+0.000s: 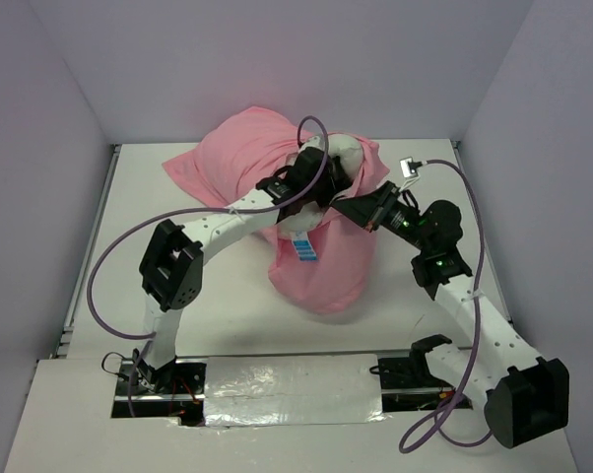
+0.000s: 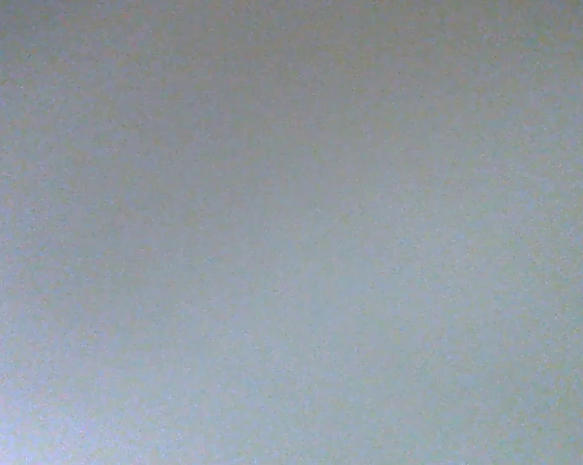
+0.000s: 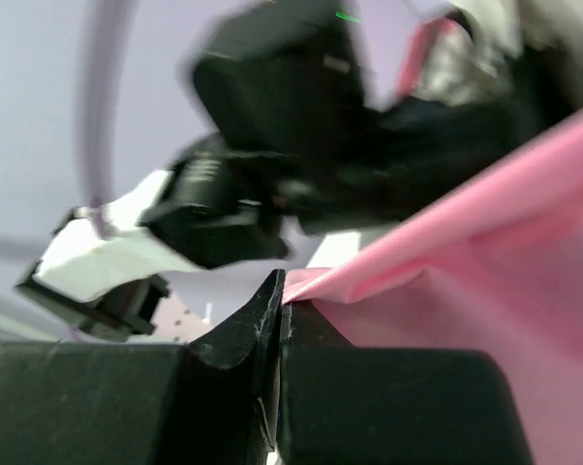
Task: Put the pillow into the pillowcase
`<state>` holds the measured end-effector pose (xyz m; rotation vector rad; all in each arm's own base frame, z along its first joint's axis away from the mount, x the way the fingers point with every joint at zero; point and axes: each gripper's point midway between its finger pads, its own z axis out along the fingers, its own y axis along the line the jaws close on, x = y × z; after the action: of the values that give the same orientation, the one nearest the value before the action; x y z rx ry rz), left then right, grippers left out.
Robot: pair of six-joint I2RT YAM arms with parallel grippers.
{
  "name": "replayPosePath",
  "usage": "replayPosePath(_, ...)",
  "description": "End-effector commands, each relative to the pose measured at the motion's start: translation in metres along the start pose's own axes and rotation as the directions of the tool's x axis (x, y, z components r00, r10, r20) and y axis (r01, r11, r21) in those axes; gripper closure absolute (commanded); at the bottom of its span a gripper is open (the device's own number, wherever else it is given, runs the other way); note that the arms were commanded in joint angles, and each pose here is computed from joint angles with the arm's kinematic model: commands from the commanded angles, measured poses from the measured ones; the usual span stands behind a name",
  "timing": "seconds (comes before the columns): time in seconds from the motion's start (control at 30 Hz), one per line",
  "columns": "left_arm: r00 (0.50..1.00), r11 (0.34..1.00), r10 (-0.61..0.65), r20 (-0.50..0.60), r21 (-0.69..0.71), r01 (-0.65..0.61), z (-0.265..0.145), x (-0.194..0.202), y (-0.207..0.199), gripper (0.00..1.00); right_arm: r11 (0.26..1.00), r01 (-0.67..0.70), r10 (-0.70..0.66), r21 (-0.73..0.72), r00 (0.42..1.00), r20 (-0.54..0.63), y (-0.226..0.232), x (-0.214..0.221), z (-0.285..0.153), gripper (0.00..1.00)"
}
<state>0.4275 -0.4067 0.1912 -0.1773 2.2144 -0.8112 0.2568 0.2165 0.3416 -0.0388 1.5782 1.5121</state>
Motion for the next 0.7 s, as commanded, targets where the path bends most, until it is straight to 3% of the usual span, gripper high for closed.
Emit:
replayPosePath(0.0,0.995,0.997,0.038,0.091,-0.064,-0.032,0.009,-0.040,0.024,0.01,0.895,0.294,-0.296,-0.335,0.954,0.047,0.122,-0.015,-0.031,1.00)
replayPosePath(0.2,0.964,0.958,0.258,0.064,0.113,-0.264,-0.067,-0.077,-0.043,0.01,0.972,0.235,-0.235,0.000,0.972,0.028,0.023,-0.013,-0.033,1.00)
replayPosePath(0.33,0.948,0.921,0.316,0.044,0.227,-0.318,-0.101,-0.077,-0.066,0.01,0.985,0.170,-0.170,0.014,0.985,0.012,0.004,-0.007,-0.034,1.00)
replayPosePath(0.5,0.929,0.888,0.366,-0.059,0.320,-0.330,-0.128,-0.053,-0.071,0.01,0.977,0.203,-0.204,0.067,0.979,0.012,-0.005,-0.014,-0.035,1.00)
replayPosePath(0.67,0.900,0.801,0.424,-0.099,0.504,-0.322,-0.174,-0.028,-0.092,0.01,0.974,0.216,-0.218,0.071,0.975,0.026,-0.003,-0.020,-0.034,1.00)
